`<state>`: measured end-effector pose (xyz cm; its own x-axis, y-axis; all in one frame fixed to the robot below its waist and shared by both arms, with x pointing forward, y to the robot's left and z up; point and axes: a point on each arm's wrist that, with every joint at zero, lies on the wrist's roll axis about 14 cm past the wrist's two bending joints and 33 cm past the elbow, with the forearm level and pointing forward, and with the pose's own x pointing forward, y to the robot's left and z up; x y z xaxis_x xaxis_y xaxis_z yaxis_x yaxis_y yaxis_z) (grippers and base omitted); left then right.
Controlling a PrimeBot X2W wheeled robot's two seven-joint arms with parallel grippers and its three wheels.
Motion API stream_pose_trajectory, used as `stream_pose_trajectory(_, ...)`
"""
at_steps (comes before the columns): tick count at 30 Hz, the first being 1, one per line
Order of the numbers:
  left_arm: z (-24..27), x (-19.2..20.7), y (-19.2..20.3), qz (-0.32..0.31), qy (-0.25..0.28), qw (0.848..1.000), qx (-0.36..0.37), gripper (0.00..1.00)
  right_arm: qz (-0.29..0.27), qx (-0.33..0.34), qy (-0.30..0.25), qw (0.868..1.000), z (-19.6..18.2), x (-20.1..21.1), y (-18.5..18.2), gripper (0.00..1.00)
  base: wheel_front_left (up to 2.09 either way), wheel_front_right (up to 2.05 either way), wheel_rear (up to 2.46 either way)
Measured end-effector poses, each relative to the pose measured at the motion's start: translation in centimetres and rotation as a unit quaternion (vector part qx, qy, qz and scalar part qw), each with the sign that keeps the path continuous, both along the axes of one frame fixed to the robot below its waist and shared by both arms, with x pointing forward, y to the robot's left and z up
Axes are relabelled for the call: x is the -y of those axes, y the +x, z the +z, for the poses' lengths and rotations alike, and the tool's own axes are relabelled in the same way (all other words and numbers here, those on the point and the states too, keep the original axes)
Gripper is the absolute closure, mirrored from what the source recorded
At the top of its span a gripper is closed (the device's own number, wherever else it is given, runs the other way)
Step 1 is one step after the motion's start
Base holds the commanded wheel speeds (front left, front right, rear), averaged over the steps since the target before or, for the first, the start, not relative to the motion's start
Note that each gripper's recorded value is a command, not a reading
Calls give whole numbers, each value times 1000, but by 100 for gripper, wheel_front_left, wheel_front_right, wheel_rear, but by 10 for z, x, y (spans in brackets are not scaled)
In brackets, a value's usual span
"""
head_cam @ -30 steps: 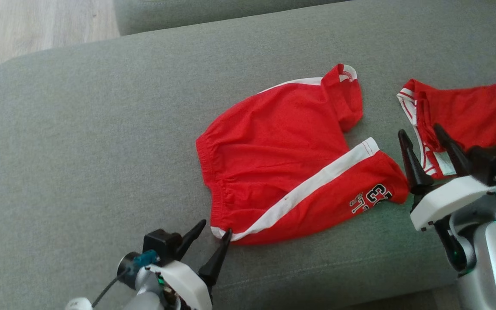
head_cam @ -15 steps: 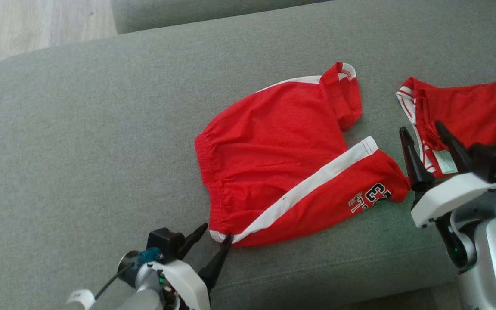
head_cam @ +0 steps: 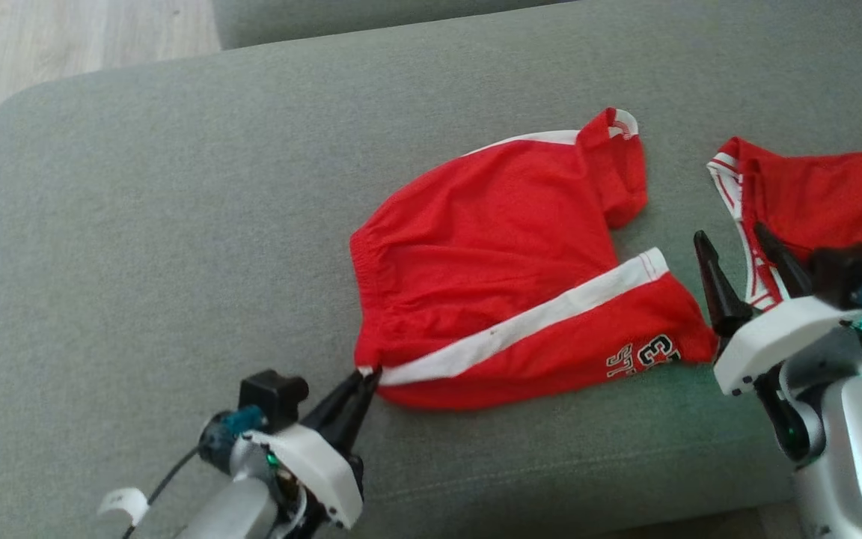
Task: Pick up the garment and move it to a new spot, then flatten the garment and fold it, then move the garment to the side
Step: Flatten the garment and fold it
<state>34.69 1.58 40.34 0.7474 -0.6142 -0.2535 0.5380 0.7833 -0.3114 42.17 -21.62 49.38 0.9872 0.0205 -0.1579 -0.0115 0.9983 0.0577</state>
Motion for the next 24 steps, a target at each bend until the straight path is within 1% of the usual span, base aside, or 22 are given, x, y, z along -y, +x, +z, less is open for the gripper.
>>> stream_pose_trajectory(3,14,-6,11,19,-8,1000,24,100,5,-21,7,1000,-9,-5,7,0,0,0,0)
stream_pose_trajectory(5,20,-9,14,26,-11,999,35,100,4,-41,31,999,-18,-10,11,0,0,0,0)
stream_pose_trajectory(10,22,-9,12,34,-11,998,42,100,-3,-116,92,989,-52,-19,9,0,0,0,0)
stream_pose_trajectory(13,22,-10,10,38,-11,998,42,100,0,-143,105,984,-64,-24,9,0,0,0,0)
stream_pose_trajectory(19,23,-11,10,43,-9,998,47,100,28,-166,127,977,-68,-46,12,0,0,0,0)
stream_pose_trajectory(24,22,-10,10,44,-8,998,46,100,40,-190,142,971,-78,-55,9,0,0,0,0)
